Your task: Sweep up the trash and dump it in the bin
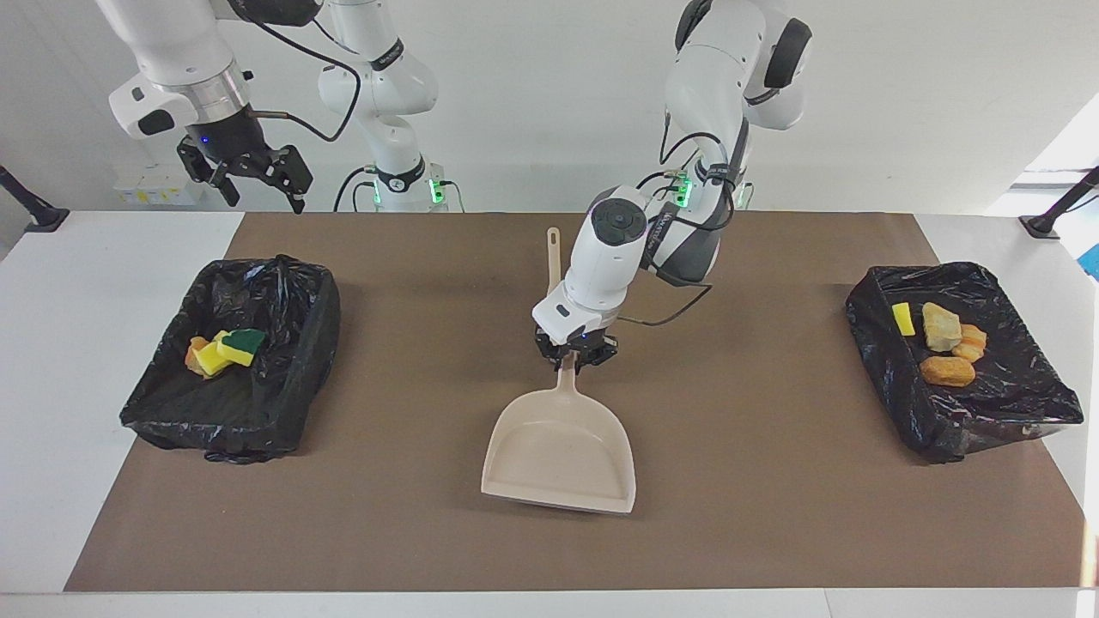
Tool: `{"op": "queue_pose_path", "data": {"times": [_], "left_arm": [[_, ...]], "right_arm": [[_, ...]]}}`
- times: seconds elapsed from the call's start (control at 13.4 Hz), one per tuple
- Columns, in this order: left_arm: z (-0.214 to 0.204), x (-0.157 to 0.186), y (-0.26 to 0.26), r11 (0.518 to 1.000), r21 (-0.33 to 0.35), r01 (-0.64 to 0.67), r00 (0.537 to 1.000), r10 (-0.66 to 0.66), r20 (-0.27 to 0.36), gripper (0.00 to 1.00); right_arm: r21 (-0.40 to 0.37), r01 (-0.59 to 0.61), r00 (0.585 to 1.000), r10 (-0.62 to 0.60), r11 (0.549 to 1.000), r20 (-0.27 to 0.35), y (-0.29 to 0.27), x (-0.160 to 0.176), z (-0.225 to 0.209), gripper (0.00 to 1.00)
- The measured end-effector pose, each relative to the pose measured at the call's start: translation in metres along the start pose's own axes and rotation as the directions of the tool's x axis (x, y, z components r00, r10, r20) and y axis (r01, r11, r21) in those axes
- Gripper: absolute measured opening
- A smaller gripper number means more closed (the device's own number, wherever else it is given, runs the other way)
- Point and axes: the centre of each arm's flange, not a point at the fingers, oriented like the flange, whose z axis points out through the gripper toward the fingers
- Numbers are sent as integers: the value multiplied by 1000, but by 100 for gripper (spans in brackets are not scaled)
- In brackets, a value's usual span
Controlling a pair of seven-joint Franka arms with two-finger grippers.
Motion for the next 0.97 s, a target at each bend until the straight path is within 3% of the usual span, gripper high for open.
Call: {"op": "queue_pose_path", "data": {"times": [0.37,0.6,0.82,0.97], "left_arm": [[11,-2,-3,999,-10,39,999,-39,-8,33],[1,2,-7,999,-18,46,998,-46,-31,63],[-43,8,-23,997,-23,69,996,-70,-50,96],[-77,9,-45,995,-10,99,995,-99,-31,100]], "right_arm": [[0,0,1000,0,1000,0,0,0,0,100],[0,0,1000,0,1000,0,0,0,0,100],[0,0,1000,0,1000,0,0,0,0,100],[0,0,1000,0,1000,0,0,0,0,100]]}}
